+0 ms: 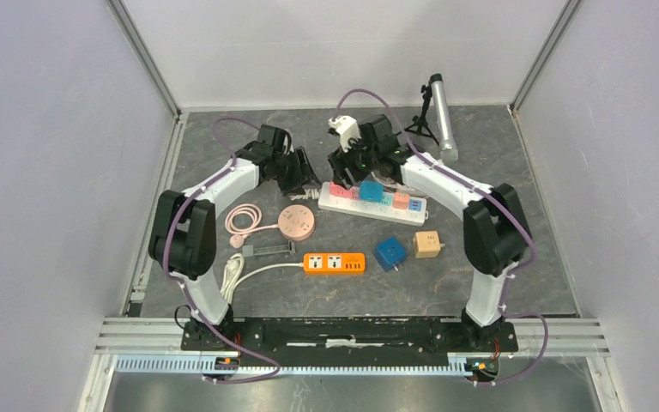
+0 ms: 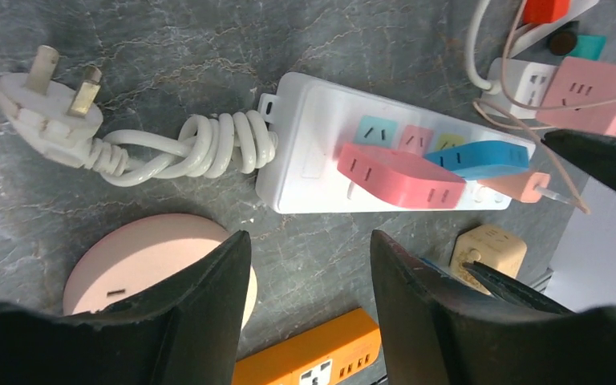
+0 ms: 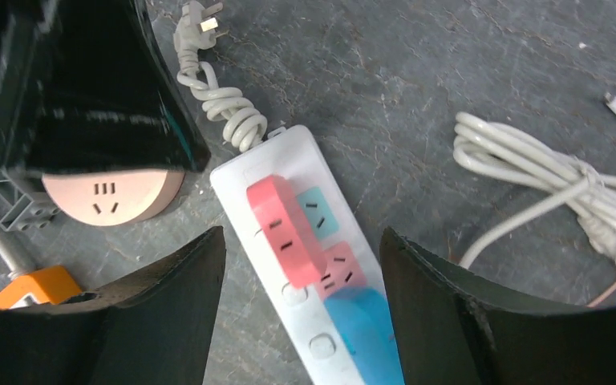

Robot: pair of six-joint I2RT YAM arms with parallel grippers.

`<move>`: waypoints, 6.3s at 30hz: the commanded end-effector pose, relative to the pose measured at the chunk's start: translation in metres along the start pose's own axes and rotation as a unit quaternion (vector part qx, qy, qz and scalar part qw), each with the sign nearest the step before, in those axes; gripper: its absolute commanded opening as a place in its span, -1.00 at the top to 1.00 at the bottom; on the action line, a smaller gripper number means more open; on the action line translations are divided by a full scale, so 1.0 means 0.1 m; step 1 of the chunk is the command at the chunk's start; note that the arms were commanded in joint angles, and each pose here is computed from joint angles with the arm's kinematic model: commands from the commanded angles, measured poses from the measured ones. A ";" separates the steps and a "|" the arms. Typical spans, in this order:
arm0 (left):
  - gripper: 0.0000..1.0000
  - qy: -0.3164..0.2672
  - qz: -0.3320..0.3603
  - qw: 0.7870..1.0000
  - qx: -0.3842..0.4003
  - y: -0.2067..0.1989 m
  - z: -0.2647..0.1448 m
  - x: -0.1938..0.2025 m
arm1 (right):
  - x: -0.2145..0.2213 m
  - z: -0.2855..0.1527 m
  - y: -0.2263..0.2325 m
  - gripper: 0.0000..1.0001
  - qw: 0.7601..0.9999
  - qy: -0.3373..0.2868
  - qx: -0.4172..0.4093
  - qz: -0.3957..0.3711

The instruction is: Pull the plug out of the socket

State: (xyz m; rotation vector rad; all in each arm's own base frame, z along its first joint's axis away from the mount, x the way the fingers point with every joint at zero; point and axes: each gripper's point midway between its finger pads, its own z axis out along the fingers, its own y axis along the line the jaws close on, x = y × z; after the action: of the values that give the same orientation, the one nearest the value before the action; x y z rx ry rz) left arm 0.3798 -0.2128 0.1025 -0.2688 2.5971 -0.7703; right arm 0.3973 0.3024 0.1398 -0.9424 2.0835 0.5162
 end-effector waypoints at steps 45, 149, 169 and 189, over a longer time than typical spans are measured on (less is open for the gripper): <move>0.13 0.108 0.018 0.987 -0.115 0.55 0.67 0.62 | -0.34 0.15 0.42 1.00 0.978 -0.142 -0.146 0.037; -1.00 -0.270 0.023 0.945 -0.182 0.25 -1.36 -0.42 | -0.08 1.22 -0.52 -0.01 0.941 -0.144 -0.037 0.303; -1.00 -0.226 0.017 0.961 -0.160 0.32 -1.26 -0.36 | -0.39 0.21 -0.54 -0.48 0.990 -0.112 0.026 0.084; -1.00 -0.086 0.034 0.996 -0.004 -0.15 -0.58 -0.02 | 0.59 -0.16 -0.20 -0.19 0.997 0.068 -0.022 0.025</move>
State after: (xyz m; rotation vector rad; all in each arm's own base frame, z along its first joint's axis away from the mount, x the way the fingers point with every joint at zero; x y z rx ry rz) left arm 0.3511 -0.1516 0.1536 -0.3826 2.4062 -0.4081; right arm 0.3935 0.2537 0.0812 -0.8837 2.2870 0.5235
